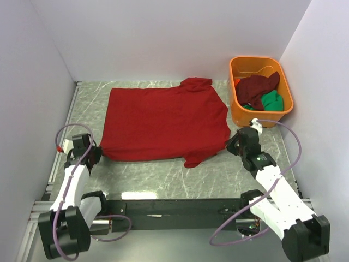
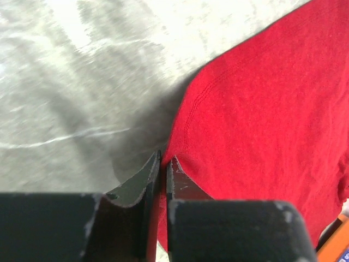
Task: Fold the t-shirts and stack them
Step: Fold the tshirt
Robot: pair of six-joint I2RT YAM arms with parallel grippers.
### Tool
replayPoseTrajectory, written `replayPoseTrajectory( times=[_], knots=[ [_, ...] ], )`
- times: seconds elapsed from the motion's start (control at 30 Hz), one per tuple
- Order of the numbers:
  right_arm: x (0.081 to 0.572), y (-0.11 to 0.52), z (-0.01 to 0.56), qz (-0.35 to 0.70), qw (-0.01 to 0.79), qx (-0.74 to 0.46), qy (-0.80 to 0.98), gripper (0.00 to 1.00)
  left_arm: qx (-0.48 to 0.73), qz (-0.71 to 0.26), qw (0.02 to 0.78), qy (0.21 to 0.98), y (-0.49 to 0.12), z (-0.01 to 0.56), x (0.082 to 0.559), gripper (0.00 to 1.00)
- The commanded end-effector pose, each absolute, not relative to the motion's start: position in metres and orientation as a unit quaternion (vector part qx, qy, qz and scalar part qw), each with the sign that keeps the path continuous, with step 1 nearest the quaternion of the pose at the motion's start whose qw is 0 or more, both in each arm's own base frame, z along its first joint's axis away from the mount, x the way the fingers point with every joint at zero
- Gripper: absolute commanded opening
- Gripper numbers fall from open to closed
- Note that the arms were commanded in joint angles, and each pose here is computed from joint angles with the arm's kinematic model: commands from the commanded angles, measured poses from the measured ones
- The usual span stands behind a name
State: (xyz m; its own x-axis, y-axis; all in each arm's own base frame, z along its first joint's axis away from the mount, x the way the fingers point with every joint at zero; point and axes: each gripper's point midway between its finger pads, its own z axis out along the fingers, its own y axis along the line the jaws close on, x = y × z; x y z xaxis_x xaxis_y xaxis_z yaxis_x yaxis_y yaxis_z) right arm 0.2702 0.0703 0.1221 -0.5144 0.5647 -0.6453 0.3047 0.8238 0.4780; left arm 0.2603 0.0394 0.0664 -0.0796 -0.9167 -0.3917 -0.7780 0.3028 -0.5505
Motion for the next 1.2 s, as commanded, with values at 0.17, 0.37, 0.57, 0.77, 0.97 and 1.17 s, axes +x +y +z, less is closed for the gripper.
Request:
replayPoseTrajectory(
  times=[0.17, 0.37, 0.57, 0.77, 0.97, 1.17],
  knots=[
    [0.263, 0.066, 0.110, 0.141, 0.408, 0.254, 0.866, 0.00, -0.584, -0.066, 0.340, 0.734, 0.044, 0.050, 0.236, 0.17],
    [0.276, 0.070, 0.115, 0.139, 0.402, 0.245, 0.871, 0.01, -0.574, -0.056, 0.341, 0.742, 0.047, 0.053, 0.245, 0.47],
    [0.275, 0.068, 0.113, 0.129, 0.400, 0.242, 0.874, 0.04, -0.601, 0.001, 0.323, 0.731, 0.056, 0.044, 0.217, 0.71],
    [0.279, 0.063, 0.120, 0.113, 0.409, 0.232, 0.875, 0.11, -0.617, 0.023, 0.300, 0.728, 0.040, 0.035, 0.200, 0.76],
    [0.285, 0.064, 0.123, 0.107, 0.409, 0.215, 0.880, 0.14, -0.620, 0.078, 0.280, 0.728, 0.040, 0.044, 0.190, 0.74],
    [0.284, 0.070, 0.123, 0.122, 0.409, 0.204, 0.881, 0.14, -0.626, 0.111, 0.263, 0.726, 0.041, 0.041, 0.189, 0.57]
  ],
)
